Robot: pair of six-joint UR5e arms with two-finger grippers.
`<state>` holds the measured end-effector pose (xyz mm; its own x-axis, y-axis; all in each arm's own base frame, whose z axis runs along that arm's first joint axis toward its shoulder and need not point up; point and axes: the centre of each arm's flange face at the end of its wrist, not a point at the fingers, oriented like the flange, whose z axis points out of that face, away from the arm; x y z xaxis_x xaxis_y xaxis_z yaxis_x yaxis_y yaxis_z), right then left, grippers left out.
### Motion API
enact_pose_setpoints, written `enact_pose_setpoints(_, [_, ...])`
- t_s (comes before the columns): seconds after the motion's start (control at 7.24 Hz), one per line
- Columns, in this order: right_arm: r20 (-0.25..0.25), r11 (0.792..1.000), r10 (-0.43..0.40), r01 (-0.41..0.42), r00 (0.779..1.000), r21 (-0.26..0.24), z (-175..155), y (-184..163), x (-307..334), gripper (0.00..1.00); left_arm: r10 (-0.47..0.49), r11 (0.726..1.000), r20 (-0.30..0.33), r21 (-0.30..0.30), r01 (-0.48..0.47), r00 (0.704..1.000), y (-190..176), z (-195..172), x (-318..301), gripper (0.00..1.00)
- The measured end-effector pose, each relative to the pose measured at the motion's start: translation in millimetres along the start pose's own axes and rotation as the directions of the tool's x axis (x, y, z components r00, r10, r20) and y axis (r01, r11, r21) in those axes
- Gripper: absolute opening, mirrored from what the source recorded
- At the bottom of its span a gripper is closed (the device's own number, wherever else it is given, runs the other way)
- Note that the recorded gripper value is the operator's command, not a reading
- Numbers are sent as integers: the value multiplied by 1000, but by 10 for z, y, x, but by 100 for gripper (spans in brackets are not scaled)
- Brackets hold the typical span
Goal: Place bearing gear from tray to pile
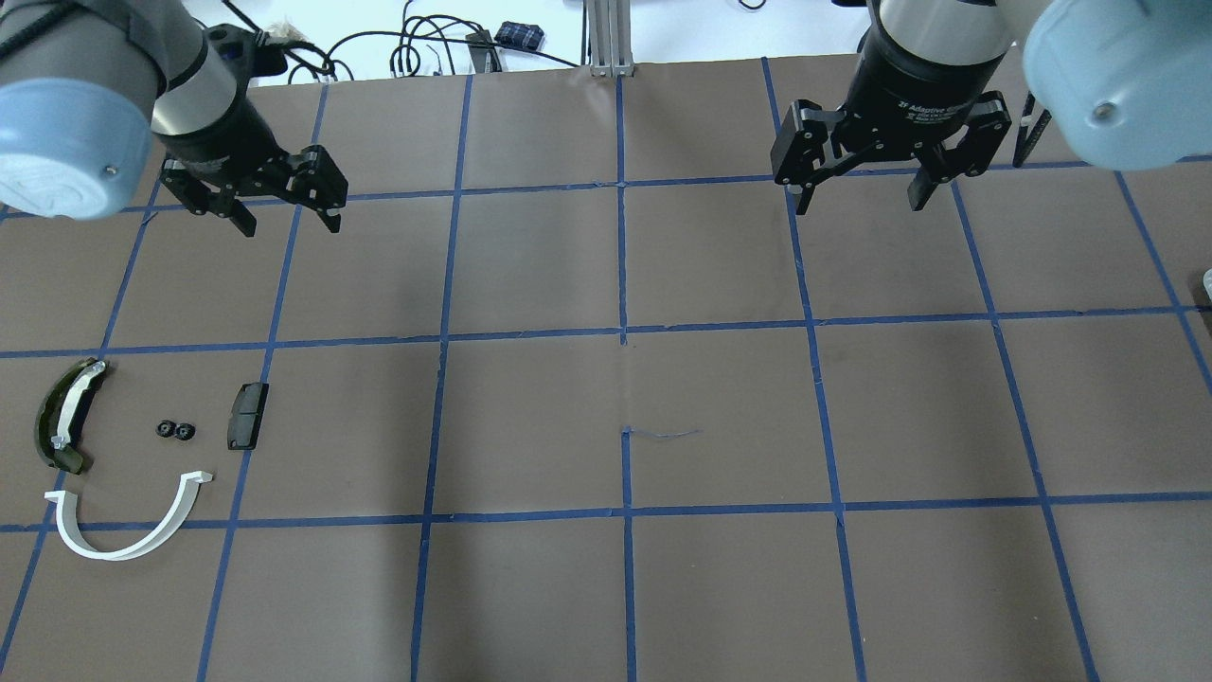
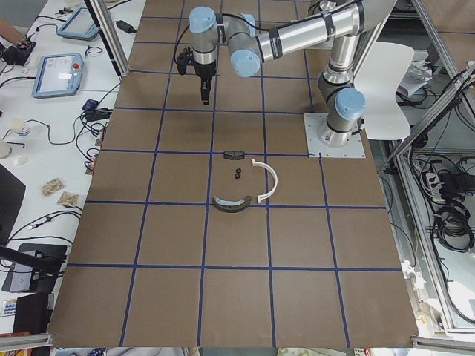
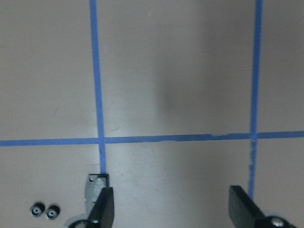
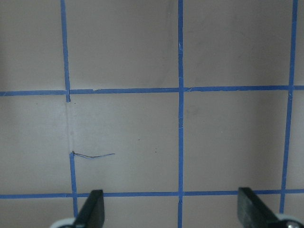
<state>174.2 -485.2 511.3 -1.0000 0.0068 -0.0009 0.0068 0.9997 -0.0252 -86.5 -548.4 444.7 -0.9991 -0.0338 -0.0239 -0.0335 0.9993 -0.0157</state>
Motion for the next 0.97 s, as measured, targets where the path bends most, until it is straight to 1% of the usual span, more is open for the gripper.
enact_pose_setpoints(0.14, [0, 1000, 0, 0, 1000, 0, 0, 0, 0, 100, -7, 1000, -5, 14, 7, 1000, 180, -342, 241, 100])
enact_pose_setpoints(0.28, [0, 1000, 0, 0, 1000, 1, -1, -1, 0, 100, -9, 1000, -20, 25, 9, 1000, 373, -587, 354, 100])
enact_pose_setpoints(0.41, [0, 1000, 0, 0, 1000, 0, 0, 0, 0, 100, -17, 1000, -44, 14, 18, 999, 497, -692, 392, 100])
enact_pose_setpoints(0.55, [0, 1000, 0, 0, 1000, 0, 0, 0, 0, 100, -25, 1000, -67, 4, 25, 997, 537, -723, 402, 100])
enact_pose_setpoints(0.69, [0, 1000, 0, 0, 1000, 0, 0, 0, 0, 100, -28, 1000, -75, -1, 28, 997, 561, -737, 401, 100])
enact_pose_setpoints(0.97, [0, 1000, 0, 0, 1000, 0, 0, 0, 0, 100, -42, 999, -71, -8, 41, 997, 589, -764, 321, 100])
